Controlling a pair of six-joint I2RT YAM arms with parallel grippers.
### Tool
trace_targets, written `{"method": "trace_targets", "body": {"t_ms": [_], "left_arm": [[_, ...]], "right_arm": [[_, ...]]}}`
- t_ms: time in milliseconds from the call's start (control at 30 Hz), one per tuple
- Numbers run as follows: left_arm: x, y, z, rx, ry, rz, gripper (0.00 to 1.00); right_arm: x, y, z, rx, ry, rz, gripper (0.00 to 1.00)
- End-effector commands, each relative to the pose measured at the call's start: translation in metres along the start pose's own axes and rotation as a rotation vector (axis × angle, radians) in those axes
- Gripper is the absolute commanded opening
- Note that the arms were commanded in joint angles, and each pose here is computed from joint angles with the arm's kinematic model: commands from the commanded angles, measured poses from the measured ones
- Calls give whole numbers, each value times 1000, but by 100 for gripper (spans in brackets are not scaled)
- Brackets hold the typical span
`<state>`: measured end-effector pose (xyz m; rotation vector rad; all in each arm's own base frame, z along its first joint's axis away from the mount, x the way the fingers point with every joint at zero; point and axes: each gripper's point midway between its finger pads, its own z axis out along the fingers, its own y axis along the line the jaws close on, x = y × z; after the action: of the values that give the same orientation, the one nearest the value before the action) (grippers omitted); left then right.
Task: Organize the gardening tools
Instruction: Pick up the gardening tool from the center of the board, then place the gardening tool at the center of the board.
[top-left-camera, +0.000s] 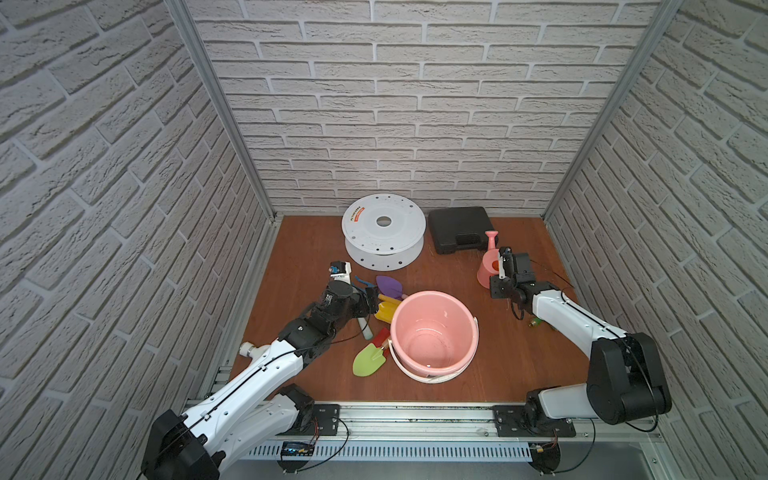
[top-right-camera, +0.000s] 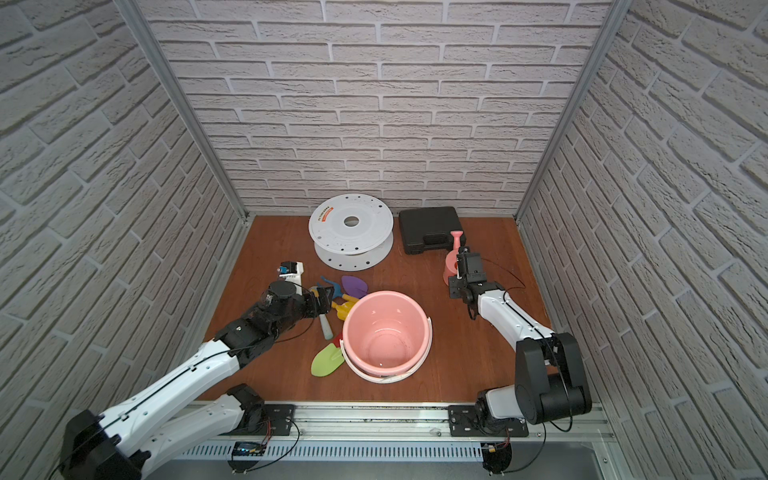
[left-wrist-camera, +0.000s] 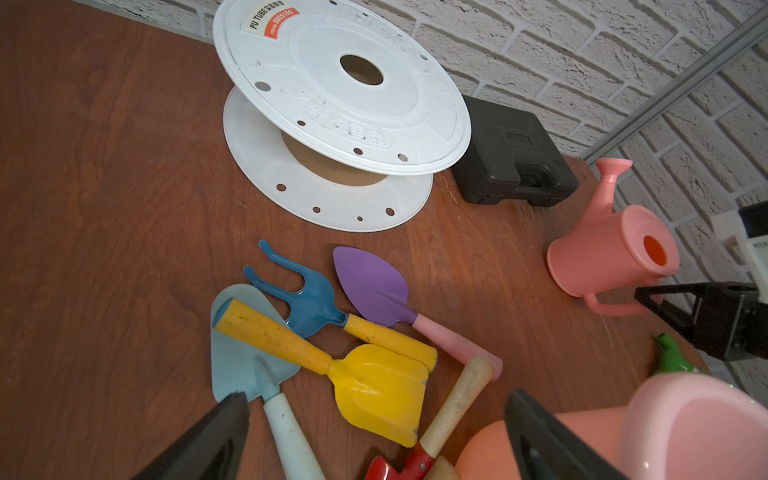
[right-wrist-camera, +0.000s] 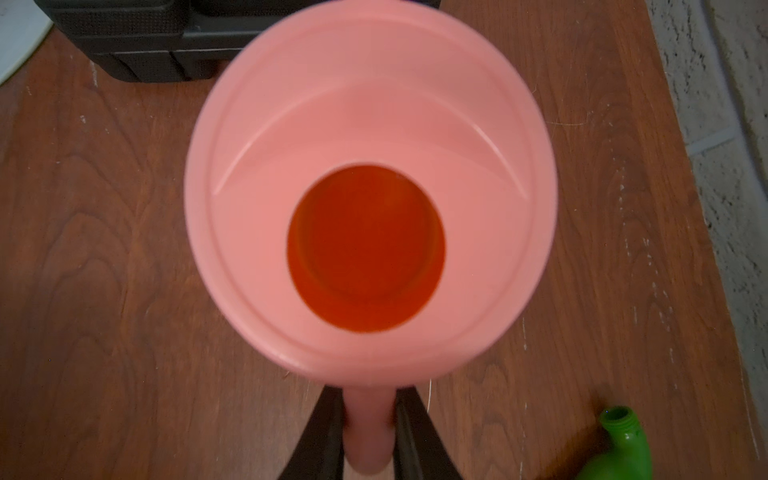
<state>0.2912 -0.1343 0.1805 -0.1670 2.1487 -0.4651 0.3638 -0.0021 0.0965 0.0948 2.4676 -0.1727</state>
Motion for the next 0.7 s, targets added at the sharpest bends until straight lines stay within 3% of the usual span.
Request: {"method": "trace_targets", "body": {"t_ms": [0, 267, 300, 367, 467, 667], "left_arm": [[-1, -14, 6, 72, -13, -6, 99], [6, -13, 12, 66, 20, -2, 98], [8, -12, 13, 60, 25, 0, 99], [7, -10, 12, 52, 22, 1, 98], [5, -8, 11, 41, 10, 3, 99], [3, -3, 11, 17, -4, 5, 99]], "right_arm": [[-19, -4, 0, -19, -80, 29, 3], [-1, -5, 27, -56, 24, 34, 4], [1, -6, 28, -55, 34, 36, 8], [1, -5, 27, -63, 38, 41, 23], [-7, -5, 17, -69, 14, 60, 34], [-26, -9, -14, -78, -70, 117, 41]]}}
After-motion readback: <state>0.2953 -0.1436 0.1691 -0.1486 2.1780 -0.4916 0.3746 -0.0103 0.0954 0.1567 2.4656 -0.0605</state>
